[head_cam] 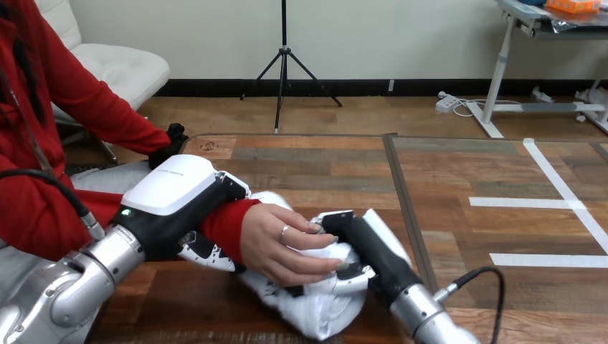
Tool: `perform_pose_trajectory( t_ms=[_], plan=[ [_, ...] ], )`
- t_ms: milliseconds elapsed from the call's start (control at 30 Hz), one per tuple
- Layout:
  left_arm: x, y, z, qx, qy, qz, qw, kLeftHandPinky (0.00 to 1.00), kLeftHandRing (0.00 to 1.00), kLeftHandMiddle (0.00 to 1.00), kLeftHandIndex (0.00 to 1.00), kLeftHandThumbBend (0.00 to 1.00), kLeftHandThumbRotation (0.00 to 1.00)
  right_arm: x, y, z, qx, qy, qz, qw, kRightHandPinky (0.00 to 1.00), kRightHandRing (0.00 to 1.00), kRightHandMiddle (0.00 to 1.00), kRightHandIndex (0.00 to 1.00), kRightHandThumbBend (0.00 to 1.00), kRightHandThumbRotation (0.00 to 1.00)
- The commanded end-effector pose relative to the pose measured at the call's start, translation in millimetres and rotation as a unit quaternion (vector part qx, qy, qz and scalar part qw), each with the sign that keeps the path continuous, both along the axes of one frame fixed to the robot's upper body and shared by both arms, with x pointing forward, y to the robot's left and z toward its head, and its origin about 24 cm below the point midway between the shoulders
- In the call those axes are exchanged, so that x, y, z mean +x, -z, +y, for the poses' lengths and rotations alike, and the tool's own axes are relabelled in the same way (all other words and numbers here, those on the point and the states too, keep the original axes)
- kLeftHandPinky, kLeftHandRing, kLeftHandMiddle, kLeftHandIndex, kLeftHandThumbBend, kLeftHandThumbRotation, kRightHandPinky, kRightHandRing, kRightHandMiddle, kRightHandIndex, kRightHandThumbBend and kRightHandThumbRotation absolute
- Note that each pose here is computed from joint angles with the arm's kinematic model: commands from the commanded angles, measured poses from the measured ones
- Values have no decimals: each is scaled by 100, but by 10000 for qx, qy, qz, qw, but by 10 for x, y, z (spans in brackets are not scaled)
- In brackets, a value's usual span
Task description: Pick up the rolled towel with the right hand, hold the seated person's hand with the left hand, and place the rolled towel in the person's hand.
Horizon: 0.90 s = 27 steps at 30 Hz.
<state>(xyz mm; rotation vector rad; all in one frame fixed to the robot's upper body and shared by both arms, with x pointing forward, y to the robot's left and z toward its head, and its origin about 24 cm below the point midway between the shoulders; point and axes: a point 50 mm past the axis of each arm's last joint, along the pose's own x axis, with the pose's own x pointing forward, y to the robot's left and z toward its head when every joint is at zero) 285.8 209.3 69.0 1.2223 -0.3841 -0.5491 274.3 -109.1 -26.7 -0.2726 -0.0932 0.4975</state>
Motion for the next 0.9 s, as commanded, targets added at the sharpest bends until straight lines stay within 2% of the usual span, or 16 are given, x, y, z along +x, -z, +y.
perform_pose_trajectory(
  t_ms=[0,67,200,267,433,567,867],
  plan=[
    [121,-366,-222,-475,411,-826,9946,28,31,36,38,82,0,97,-348,117,570,-164,-970,9935,5,10,13,10,56,0],
    [121,-361,-223,-470,405,-808,9948,28,31,36,38,82,0,78,-375,120,597,-215,-1090,9920,5,9,13,10,56,0],
    [122,-348,-221,-500,399,-794,9948,29,31,37,38,82,0,10,-470,124,716,-362,-1503,9854,5,9,13,10,56,0],
    [123,-345,-221,-511,403,-791,9947,29,32,37,39,82,0,-11,-499,126,772,-402,-1576,9837,5,10,13,10,56,0],
    [127,-332,-221,-553,408,-812,9943,29,32,37,39,83,0,-91,-641,129,870,-537,-2074,9729,5,10,13,11,56,0],
    [131,-329,-223,-560,410,-814,9943,29,32,37,39,83,0,-135,-721,117,836,-610,-2207,9698,5,10,13,11,56,0],
    [132,-310,-216,-557,397,-770,9947,29,31,37,39,83,0,-239,-921,80,937,-765,-2761,9535,5,9,12,11,57,0]
  ],
)
